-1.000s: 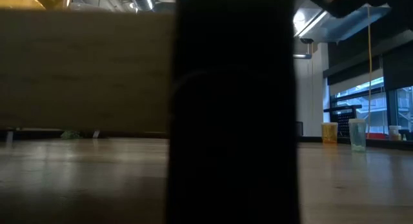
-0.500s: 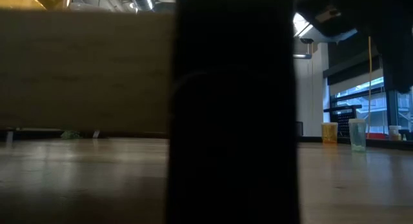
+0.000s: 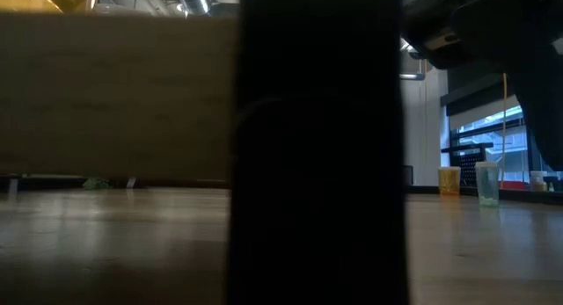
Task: Pick and place medicine bottles onto shelf by color
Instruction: Put the bottom green pill bottle on the shelf aligned with the other green pill bottle
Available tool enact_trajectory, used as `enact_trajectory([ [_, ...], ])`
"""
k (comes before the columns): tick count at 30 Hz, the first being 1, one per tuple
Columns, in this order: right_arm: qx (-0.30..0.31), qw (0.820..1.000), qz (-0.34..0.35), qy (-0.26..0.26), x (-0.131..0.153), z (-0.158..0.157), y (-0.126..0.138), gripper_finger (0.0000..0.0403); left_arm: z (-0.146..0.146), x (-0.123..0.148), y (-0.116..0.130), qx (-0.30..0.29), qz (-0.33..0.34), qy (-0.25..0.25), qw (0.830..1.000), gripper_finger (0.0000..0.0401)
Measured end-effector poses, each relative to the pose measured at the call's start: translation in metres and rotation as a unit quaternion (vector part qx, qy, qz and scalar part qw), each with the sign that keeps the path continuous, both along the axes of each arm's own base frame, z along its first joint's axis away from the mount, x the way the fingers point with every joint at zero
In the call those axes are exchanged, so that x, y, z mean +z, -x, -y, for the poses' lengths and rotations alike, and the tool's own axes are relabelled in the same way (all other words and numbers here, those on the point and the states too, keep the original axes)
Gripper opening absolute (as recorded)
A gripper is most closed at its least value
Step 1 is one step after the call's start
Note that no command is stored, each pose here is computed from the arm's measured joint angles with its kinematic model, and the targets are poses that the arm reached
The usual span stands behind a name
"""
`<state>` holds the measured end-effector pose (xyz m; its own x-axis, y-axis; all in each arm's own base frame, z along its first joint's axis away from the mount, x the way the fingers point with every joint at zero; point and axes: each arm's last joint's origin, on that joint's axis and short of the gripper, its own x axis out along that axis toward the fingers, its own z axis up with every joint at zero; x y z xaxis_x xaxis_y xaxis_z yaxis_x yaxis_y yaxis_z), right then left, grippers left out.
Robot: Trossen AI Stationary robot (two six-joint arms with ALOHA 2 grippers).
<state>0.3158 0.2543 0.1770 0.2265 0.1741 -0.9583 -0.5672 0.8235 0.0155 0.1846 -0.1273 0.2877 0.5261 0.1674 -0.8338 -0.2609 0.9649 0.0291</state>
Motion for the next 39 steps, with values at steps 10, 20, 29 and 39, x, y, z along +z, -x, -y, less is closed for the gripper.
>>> enact_trajectory([
  [10,0.004,1.0,-0.002,0.003,-0.02,-0.005,-0.006,0.0243,0.0,0.0,0.0,0.0,0.0,0.0,1.0,0.0273],
  [20,0.002,1.0,0.001,0.001,-0.02,-0.006,-0.007,0.0165,0.0,0.0,0.0,-0.004,-0.006,0.008,1.0,0.0273],
  [29,-0.013,1.0,-0.001,-0.002,-0.02,-0.005,-0.007,0.0098,0.008,-0.001,0.005,-0.075,-0.027,0.001,0.997,0.0273],
  [39,-0.033,0.999,0.005,-0.001,-0.02,-0.004,-0.009,0.0105,0.025,0.002,0.01,-0.116,0.002,0.019,0.993,0.0273],
])
